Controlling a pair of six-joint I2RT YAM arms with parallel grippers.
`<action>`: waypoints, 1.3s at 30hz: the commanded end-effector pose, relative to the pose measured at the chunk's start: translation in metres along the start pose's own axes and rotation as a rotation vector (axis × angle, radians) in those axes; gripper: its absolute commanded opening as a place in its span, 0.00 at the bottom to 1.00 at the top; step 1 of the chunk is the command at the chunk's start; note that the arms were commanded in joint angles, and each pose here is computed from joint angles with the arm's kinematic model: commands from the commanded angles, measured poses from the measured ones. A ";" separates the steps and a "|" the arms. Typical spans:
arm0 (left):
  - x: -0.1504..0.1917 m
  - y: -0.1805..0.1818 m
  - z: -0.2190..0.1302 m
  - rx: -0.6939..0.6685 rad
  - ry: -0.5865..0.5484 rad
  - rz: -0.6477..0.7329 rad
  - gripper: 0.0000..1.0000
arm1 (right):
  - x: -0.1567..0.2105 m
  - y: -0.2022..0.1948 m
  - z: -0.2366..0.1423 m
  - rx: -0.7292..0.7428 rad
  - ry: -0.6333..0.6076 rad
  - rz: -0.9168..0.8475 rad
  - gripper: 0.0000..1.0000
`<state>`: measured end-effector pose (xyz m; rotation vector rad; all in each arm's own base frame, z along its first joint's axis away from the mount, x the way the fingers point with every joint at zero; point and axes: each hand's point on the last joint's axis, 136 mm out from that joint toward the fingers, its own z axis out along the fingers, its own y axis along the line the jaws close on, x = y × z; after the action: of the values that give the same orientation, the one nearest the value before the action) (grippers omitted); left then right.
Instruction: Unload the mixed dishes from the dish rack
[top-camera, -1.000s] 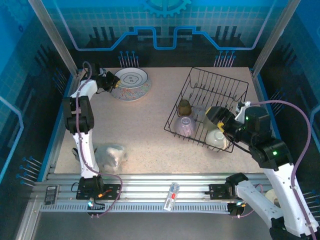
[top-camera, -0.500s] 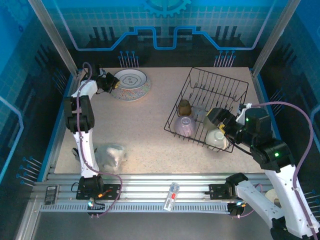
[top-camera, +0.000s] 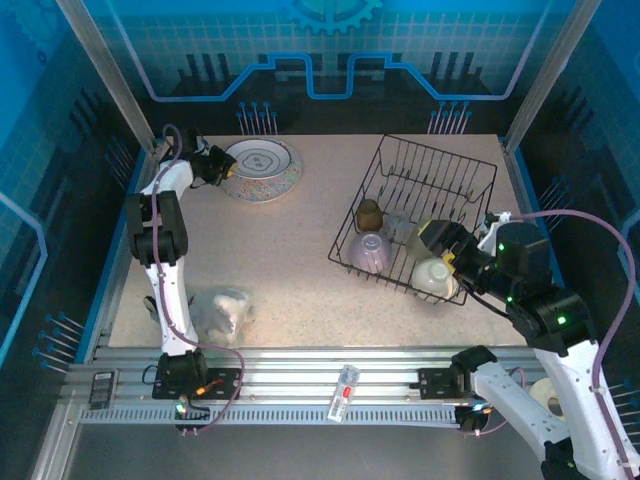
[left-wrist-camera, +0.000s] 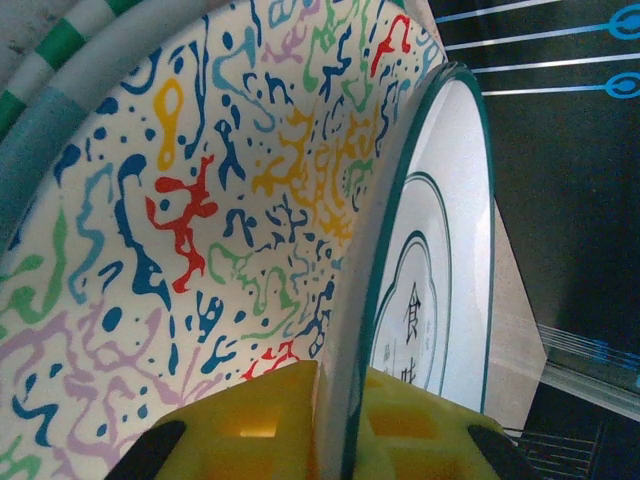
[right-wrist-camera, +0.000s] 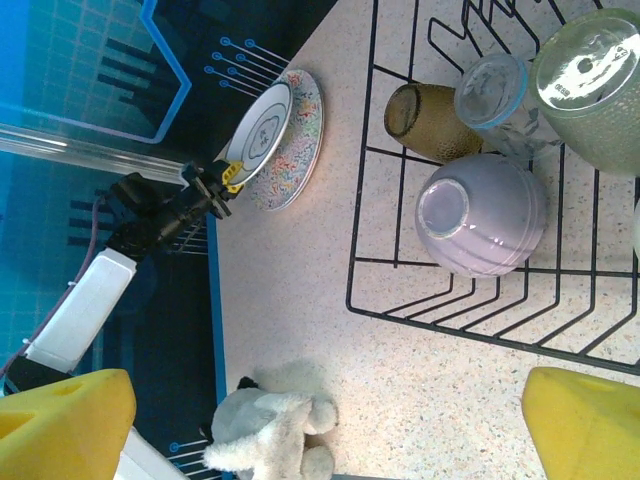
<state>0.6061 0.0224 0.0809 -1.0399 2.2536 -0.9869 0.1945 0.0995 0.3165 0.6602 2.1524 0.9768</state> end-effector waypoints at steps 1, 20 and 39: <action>-0.005 0.005 -0.001 0.008 0.000 0.010 0.12 | 0.003 -0.001 -0.010 0.000 -0.006 0.014 1.00; -0.005 0.009 -0.017 -0.026 -0.010 0.006 0.75 | 0.007 -0.007 -0.008 -0.004 -0.005 0.027 1.00; 0.021 -0.055 -0.115 0.068 -0.069 0.107 0.99 | -0.014 -0.046 0.008 0.418 0.052 -0.201 1.00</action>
<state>0.5600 0.0366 0.1505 -0.9538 2.2373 -0.8983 0.2084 0.0834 0.2892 0.6795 2.3621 0.6516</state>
